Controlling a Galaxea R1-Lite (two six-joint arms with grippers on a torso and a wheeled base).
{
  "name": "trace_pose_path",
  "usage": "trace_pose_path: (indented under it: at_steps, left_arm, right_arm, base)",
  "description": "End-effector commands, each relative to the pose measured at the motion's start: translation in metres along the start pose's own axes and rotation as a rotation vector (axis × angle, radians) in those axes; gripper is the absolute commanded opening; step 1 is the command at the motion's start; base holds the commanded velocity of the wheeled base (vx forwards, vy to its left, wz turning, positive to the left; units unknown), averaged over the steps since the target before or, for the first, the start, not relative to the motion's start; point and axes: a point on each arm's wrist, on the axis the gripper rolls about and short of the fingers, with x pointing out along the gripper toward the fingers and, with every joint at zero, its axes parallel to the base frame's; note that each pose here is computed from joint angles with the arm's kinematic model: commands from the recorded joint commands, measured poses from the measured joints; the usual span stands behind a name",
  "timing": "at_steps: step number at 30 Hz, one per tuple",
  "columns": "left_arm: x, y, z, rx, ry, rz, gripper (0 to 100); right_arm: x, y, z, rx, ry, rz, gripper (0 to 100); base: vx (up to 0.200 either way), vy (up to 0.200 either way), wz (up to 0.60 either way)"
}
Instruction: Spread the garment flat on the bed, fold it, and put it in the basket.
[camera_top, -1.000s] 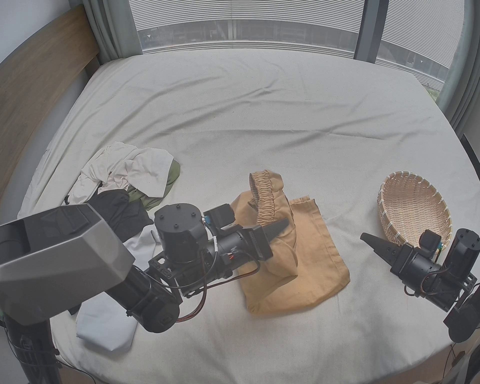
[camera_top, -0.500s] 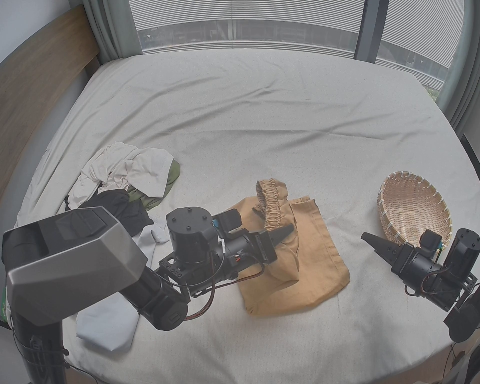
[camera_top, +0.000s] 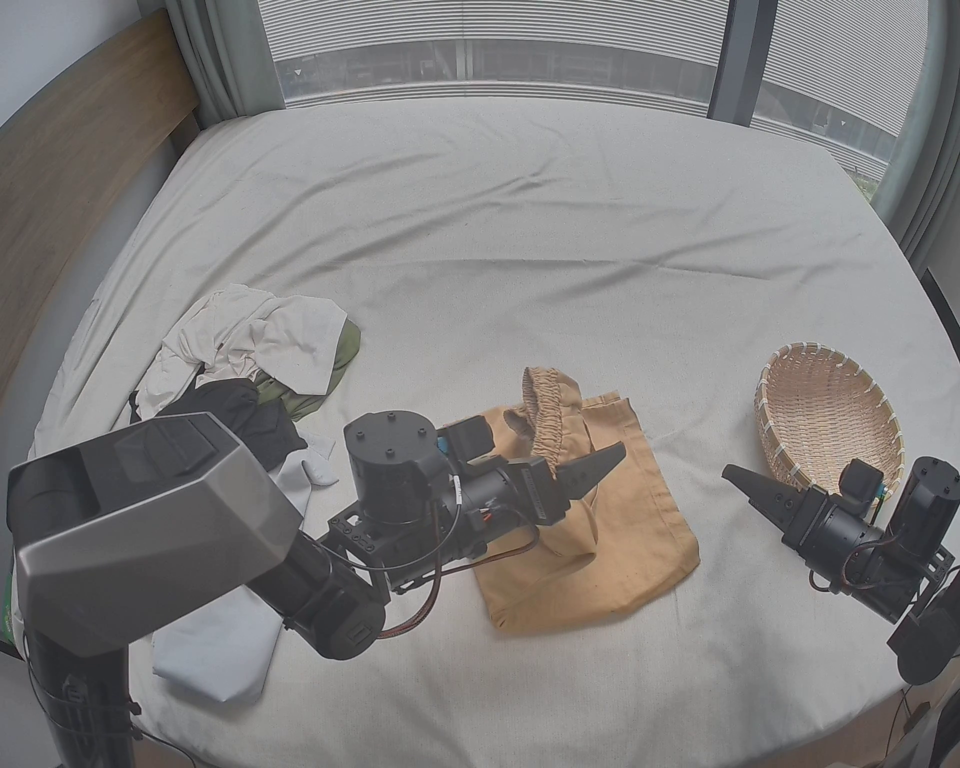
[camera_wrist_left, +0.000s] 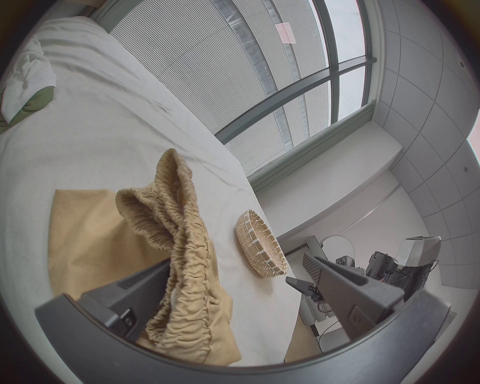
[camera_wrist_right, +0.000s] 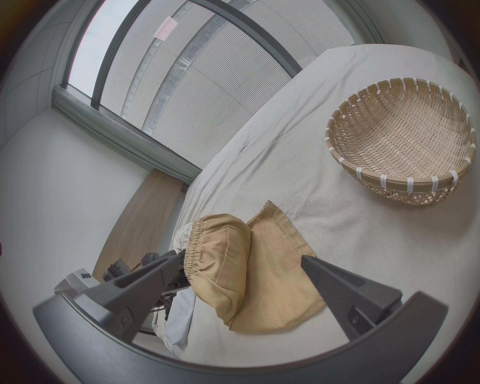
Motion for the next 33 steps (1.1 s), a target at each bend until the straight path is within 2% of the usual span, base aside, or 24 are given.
trace_pose_path:
  at_steps: [1, 4, 17, 24, 29, 33]
  left_arm:
    - [0.006, -0.002, -0.005, 0.003, 0.012, -0.01, 100]
    - [0.01, 0.004, -0.013, 0.006, 0.028, 0.002, 100]
    - [0.002, 0.006, -0.007, 0.014, 0.002, 0.04, 100]
    - [-0.024, 0.004, -0.001, 0.005, 0.008, 0.077, 100]
    - [-0.059, -0.001, 0.005, 0.001, -0.002, 0.108, 100]
    - [-0.084, 0.003, 0.006, -0.003, -0.015, 0.144, 100]
  right_arm:
    - [0.0, 0.0, -0.001, 0.002, 0.006, 0.0, 100]
    - [0.0, 0.0, -0.001, 0.01, 0.006, -0.002, 100]
    - [-0.001, -0.001, -0.002, 0.012, 0.008, -0.006, 100]
    - [0.0, -0.002, -0.004, 0.014, 0.019, -0.01, 100]
    - [0.0, -0.002, -0.006, 0.016, 0.033, -0.01, 100]
    - [0.002, -0.002, -0.014, 0.018, 0.072, -0.012, 100]
  base:
    - [0.0, 0.0, 0.0]
    - [0.0, 0.0, 0.0]
    - [0.0, 0.0, 0.0]
    - [0.0, 0.0, 0.0]
    - [0.0, 0.0, 0.0]
    - [0.0, 0.0, 0.0]
